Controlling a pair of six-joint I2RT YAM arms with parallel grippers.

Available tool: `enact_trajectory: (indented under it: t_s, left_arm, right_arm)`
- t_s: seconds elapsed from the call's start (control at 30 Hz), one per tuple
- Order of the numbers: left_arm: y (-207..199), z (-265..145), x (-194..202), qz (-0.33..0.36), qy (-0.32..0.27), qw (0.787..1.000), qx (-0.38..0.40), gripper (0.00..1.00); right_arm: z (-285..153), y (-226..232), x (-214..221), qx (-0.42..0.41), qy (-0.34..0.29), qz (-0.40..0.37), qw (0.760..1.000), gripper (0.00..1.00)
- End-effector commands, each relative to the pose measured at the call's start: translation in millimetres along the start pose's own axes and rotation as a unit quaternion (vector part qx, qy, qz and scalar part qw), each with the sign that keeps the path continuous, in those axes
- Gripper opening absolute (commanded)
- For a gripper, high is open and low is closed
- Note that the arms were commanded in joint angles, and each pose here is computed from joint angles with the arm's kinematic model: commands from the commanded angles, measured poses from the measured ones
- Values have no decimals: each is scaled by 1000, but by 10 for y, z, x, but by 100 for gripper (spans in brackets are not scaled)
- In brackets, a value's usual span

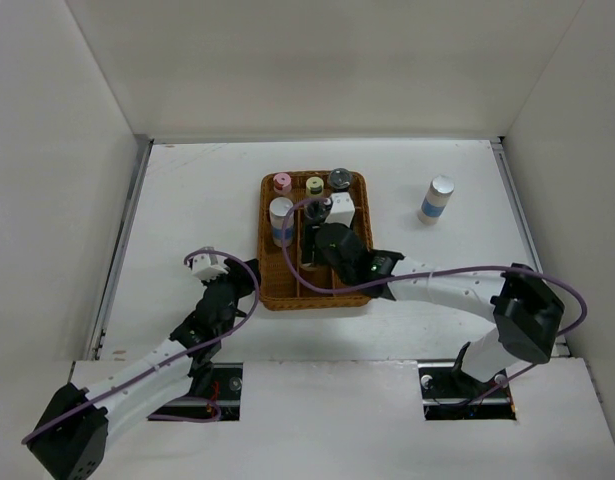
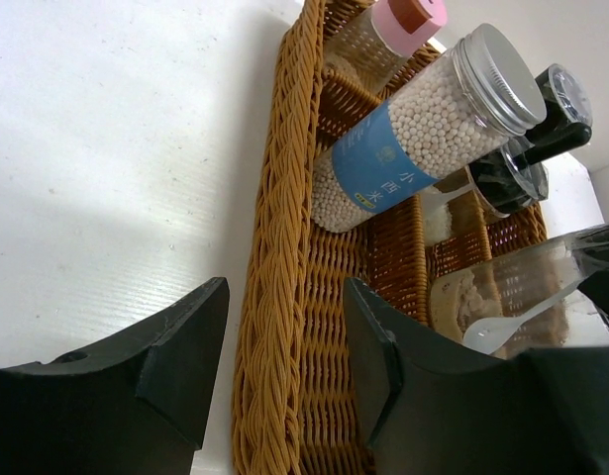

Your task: Organize the condiment bottles

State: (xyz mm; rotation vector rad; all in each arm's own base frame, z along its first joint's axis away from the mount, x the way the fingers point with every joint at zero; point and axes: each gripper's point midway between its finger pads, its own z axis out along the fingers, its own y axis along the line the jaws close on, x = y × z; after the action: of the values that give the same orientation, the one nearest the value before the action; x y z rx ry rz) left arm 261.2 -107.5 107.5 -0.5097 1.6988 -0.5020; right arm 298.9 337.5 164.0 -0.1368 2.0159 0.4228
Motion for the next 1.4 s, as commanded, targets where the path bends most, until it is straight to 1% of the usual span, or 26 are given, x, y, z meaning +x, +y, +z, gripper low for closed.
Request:
enact_trajectory:
  t_s: [0.0, 0.27, 0.43, 0.63, 0.73, 0.83, 0.9, 0.97, 1.07, 1.13, 1.27, 1.37]
  left_arm:
    - [-58, 8, -33, -14, -11, 1000, 12, 48]
    - [-77, 4, -32, -15, -9, 1000, 16, 48]
    - [-69, 10, -17, -13, -7, 1000, 14, 48]
    - [-87, 16, -20, -15, -6, 1000, 17, 48]
    - [-90, 11, -38, -16, -8, 1000, 19, 48]
    - [-102, 12, -27, -16, -6, 1000, 20, 49]
    - [-87, 20, -8, -14, -4, 1000, 17, 49]
    - [-101, 14, -22, -18, -5, 1000, 21, 49]
    - [-105, 18, -18, -17, -4, 1000, 22, 49]
    - [-93, 18, -8, -16, -2, 1000, 20, 49]
    - [-119, 17, -25, -18, -4, 1000, 24, 49]
    - [-96, 24, -18, -14, -3, 1000, 20, 50]
  right_arm:
    - [18, 6, 121, 12, 1, 1, 1000, 50]
    - [-165, -42, -33, 13, -20, 7, 1000, 49]
    - [-233, -126, 50, 23, -14, 15, 1000, 49]
    - [-196, -126, 274, 16, 15, 12, 1000, 52]
    - [-142, -77, 361, 13, 25, 7, 1000, 59]
    - [-136, -30, 361, 10, 25, 4, 1000, 72]
    - [-159, 5, 280, 3, 16, 8, 1000, 82]
    - [-201, 41, 165, -6, 3, 9, 1000, 87]
    - [-298, 2, -76, -13, -21, 24, 999, 91]
    - [-345, -97, -236, -12, -39, 38, 998, 91]
    - [-458, -553, -639, 19, -90, 74, 993, 91]
    - [-527, -1089, -930, 73, -132, 106, 983, 91]
